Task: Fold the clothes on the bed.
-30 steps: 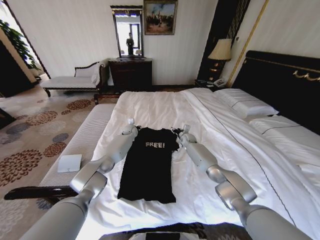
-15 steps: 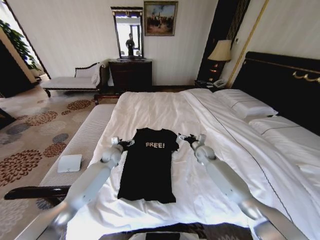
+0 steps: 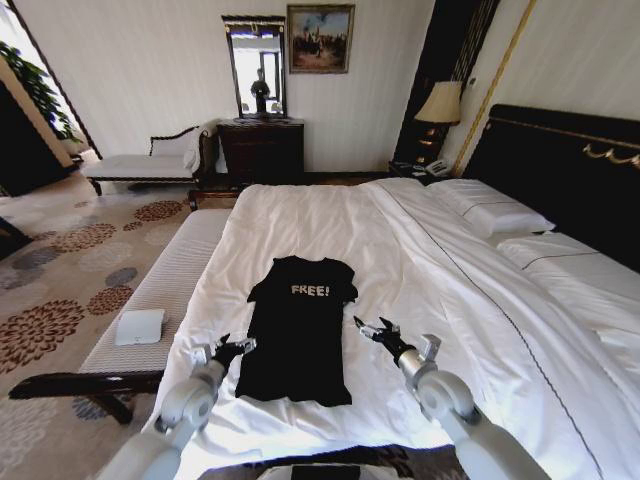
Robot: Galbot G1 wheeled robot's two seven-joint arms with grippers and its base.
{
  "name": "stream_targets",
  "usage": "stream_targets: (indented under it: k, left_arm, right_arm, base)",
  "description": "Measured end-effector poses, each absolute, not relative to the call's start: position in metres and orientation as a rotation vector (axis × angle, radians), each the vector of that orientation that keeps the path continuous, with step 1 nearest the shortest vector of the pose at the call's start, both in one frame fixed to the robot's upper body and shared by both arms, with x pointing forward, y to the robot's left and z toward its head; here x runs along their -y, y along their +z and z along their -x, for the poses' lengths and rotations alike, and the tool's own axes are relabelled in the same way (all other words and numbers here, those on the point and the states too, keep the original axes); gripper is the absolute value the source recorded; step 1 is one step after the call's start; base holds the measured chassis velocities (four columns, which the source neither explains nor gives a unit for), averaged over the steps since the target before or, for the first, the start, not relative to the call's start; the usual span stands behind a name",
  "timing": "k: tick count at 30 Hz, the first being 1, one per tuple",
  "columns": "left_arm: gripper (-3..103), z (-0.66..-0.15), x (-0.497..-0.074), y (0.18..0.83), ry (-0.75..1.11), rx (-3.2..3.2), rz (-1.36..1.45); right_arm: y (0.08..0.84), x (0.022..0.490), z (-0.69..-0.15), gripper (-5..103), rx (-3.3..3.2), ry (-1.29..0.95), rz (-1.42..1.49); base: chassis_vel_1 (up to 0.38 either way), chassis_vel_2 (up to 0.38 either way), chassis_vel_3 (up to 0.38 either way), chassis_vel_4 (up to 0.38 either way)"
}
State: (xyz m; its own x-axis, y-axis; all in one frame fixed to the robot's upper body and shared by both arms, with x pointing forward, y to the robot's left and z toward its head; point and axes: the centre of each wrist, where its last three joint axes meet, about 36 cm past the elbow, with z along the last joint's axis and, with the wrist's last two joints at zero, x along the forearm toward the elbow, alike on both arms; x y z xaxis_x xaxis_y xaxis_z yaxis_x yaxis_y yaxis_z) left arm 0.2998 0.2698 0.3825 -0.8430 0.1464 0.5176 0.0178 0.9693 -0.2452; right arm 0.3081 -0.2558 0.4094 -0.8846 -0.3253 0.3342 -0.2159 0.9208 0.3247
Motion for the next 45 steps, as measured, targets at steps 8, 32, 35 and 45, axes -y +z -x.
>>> stream_targets:
  k: [8, 32, 35, 45]
  left_arm:
    - [100, -0.236, -0.273, 0.379, 0.393, 2.475, 0.122]
    - [84, -0.219, -0.265, 0.344, 0.391, 2.426, 0.197]
    - [73, -0.217, -0.265, 0.342, 0.385, 2.421, 0.192]
    - [40, -0.217, -0.266, 0.343, 0.39, 2.429, 0.194]
  right_arm:
    - [0.405, 0.24, -0.269, 100, 2.669, -0.429, -0.35]
    - [0.398, 0.236, -0.255, 100, 2.655, -0.531, -0.22]
    - [0.396, 0.232, -0.248, 100, 2.635, -0.565, -0.196]
    - [0.404, 0.217, -0.228, 100, 2.578, -0.643, -0.213]
  base:
    - [0.0, 0.0, 0.0, 0.0]
    - [0.0, 0.0, 0.0, 0.0]
    - [0.0, 0.0, 0.0, 0.0]
    - [0.0, 0.0, 0.0, 0.0]
